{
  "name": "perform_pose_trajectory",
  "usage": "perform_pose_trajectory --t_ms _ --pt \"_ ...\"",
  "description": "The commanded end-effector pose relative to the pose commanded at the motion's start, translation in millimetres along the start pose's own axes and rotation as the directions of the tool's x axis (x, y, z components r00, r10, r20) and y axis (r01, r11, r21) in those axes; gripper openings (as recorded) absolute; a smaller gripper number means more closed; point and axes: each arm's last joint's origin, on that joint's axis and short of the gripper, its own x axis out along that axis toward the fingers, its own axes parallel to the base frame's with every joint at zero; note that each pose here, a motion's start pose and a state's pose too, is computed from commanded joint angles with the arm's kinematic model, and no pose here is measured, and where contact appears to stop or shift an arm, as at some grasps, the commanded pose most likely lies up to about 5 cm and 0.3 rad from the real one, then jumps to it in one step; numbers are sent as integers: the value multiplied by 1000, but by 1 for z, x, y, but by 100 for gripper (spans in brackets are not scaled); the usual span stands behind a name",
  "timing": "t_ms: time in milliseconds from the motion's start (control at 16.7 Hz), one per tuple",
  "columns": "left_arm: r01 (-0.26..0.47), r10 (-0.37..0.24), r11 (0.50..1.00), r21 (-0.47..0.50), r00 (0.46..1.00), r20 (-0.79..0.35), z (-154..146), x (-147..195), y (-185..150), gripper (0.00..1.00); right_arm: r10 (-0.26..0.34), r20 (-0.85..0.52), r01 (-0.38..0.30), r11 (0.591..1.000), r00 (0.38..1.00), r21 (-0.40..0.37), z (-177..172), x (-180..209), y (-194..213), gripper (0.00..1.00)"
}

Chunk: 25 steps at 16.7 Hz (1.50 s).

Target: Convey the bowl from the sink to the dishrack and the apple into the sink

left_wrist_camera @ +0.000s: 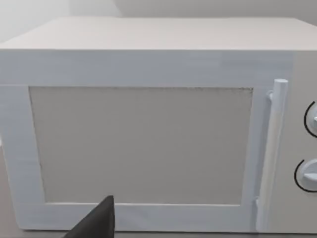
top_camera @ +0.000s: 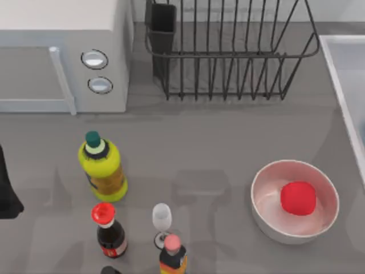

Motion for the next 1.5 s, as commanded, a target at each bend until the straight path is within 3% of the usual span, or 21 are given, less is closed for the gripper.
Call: perform_pose_trajectory --t_ms 240,480,1260,1500 --pt "0 0 1000 0 1000 0 0 0 0 100 0 0 0 1000 1000 0 -3 44 0 100" --pt "0 0 1000 0 1000 0 0 0 0 100 1 -2 -1 1000 1000 0 -3 46 0 100" --pt "0 0 1000 0 1000 0 0 0 0 100 1 -2 -1 1000 1000 0 -3 46 0 2" --pt "0 0 1000 0 1000 0 0 0 0 100 1 -2 -1 1000 1000 0 -3 46 0 0"
